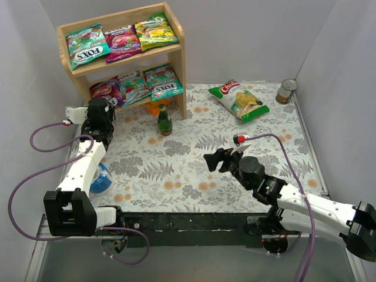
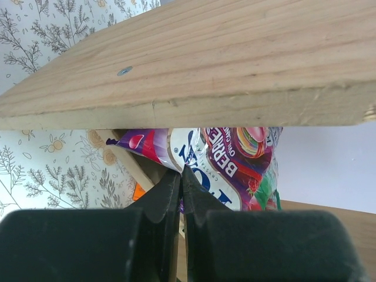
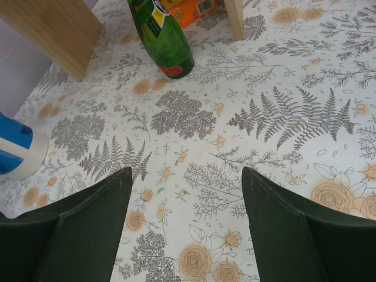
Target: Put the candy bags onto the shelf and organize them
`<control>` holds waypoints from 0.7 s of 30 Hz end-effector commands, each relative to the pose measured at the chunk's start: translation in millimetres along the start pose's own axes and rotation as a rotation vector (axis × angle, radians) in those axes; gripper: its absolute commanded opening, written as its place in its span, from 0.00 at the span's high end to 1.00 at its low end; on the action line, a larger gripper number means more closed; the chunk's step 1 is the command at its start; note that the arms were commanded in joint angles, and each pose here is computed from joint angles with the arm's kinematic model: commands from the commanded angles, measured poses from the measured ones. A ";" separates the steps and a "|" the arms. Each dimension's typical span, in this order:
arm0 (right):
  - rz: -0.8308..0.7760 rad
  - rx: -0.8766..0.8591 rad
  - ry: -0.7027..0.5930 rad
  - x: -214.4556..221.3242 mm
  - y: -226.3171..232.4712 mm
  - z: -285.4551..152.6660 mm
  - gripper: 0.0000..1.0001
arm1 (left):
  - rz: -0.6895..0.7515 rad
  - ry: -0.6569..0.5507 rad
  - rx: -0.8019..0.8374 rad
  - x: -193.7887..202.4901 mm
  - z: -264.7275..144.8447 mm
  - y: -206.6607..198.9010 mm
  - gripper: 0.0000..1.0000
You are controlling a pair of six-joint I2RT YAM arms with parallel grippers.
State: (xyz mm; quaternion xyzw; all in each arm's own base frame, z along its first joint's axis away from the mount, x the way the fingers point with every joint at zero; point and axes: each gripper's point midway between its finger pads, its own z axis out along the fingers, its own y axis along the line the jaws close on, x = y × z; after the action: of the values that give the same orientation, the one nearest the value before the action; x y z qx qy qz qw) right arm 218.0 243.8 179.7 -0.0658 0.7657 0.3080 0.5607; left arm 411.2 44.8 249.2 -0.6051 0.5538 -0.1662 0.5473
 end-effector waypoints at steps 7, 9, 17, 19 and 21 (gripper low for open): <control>0.042 -0.013 -0.044 -14.8 6.7 1.5 0.18 | -0.013 -0.030 0.026 -15.3 -8.9 -6.8 0.64; 0.044 -0.011 -0.042 -14.5 6.5 1.8 0.18 | -0.016 -0.015 0.040 -14.2 -12.6 -9.0 0.44; 0.027 0.110 0.041 -6.1 -8.1 7.9 0.11 | 0.032 0.031 -0.005 -14.3 -28.0 -2.8 0.02; 0.032 0.116 0.045 -4.9 -9.6 8.0 0.08 | 0.033 0.038 -0.005 -16.4 -34.4 -1.8 0.02; 0.033 0.128 0.050 -4.7 -11.9 7.6 0.03 | 0.056 0.060 -0.006 -15.4 -41.5 1.5 0.02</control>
State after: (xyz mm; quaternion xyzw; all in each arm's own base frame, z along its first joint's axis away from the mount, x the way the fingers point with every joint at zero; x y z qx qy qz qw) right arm 222.8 240.3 160.6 -0.0516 0.8037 0.2686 0.5284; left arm 392.3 40.8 252.4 -0.5978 0.5755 -0.1648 0.5332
